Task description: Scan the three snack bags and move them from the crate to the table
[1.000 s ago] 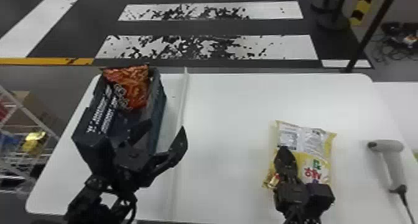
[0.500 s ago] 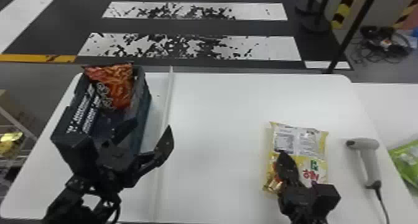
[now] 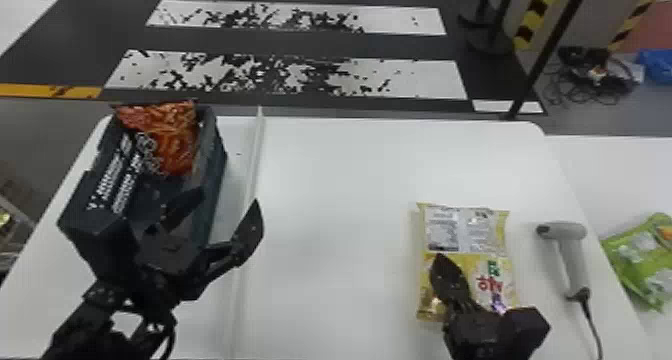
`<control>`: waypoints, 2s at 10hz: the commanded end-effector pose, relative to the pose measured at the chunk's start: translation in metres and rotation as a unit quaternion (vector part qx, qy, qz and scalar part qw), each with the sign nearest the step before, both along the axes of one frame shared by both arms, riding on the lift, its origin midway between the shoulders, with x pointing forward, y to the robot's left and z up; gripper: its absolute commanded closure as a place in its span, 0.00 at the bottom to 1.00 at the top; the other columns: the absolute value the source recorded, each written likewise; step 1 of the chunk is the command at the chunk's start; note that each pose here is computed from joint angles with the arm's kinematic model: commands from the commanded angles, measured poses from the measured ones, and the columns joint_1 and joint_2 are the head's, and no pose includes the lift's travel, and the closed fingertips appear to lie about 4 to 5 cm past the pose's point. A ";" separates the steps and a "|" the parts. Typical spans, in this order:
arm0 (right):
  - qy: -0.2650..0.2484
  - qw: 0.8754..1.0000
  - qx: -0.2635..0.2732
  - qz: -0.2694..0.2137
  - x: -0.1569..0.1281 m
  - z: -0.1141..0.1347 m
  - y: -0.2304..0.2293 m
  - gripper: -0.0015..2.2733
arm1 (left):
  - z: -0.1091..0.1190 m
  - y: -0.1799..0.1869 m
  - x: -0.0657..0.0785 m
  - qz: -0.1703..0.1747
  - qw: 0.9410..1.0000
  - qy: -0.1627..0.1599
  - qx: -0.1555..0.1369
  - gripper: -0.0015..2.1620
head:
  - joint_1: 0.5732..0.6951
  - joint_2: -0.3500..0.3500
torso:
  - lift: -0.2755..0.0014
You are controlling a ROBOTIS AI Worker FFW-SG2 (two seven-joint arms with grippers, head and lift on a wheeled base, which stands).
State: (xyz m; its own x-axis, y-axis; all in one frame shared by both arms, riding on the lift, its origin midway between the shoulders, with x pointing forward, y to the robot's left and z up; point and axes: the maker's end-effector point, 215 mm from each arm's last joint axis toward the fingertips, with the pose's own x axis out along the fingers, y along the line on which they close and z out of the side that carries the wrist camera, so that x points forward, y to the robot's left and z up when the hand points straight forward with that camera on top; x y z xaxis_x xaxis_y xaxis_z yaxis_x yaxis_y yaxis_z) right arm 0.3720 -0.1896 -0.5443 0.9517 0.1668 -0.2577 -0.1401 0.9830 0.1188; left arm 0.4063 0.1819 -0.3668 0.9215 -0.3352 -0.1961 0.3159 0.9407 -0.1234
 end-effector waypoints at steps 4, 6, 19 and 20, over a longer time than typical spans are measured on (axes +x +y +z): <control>-0.035 0.999 0.026 -0.011 0.000 0.047 -0.012 0.98 | 0.003 0.000 0.000 -0.001 1.000 -0.003 0.000 0.01 | 1.00 0.48 | 0.77; -0.107 0.994 0.025 -0.022 -0.002 0.134 -0.035 0.25 | 0.006 0.003 0.002 0.002 1.000 -0.006 0.002 0.01 | 1.00 0.46 | 0.77; 0.146 0.982 -0.096 -0.077 0.039 -0.003 -0.257 0.02 | 0.005 -0.001 0.002 0.002 1.000 -0.004 0.010 0.01 | 1.00 0.01 | 0.77; 0.155 0.980 -0.097 -0.074 0.043 -0.008 -0.262 0.04 | 0.007 0.000 0.002 0.003 1.000 -0.006 0.009 0.01 | 1.00 0.00 | 0.77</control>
State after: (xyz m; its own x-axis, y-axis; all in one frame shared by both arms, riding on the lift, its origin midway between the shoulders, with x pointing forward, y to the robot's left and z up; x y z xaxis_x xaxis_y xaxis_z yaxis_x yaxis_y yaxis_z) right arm 0.4120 -0.4468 -0.5493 0.8402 -0.0424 -0.5406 0.0167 0.9985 -0.0524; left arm 0.4085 0.1820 -0.3607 0.9253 -0.3261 -0.1934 0.3116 0.9447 -0.1023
